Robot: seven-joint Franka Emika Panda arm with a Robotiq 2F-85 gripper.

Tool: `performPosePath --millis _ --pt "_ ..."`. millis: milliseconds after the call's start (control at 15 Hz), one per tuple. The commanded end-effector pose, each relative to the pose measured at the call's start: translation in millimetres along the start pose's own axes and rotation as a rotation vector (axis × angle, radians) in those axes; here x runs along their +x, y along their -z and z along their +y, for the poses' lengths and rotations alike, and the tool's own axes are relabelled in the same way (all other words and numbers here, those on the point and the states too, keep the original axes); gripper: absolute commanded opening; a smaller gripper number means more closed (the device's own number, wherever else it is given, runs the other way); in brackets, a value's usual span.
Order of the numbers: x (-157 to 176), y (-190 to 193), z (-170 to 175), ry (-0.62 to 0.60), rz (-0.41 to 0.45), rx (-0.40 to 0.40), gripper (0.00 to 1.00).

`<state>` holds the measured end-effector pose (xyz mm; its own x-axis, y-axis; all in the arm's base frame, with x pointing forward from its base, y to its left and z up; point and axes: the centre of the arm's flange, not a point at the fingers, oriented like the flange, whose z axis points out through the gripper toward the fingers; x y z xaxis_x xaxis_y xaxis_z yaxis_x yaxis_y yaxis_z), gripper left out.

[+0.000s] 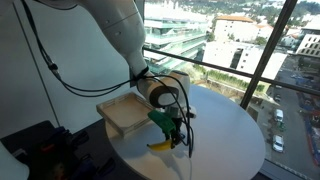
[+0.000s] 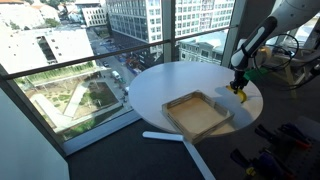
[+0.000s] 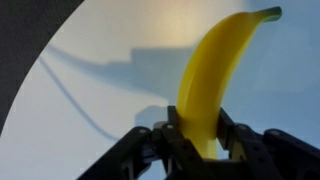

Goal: Put the banana plush toy on the tray

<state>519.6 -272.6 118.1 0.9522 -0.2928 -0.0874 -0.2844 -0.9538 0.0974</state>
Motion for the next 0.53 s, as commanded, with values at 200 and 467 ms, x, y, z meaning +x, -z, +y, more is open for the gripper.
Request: performPosePath --millis 200,467 --pt "-11 40 6 -0.009 0.001 0.000 0.15" --pt "-16 57 7 -0.010 0.010 0.005 0.15"
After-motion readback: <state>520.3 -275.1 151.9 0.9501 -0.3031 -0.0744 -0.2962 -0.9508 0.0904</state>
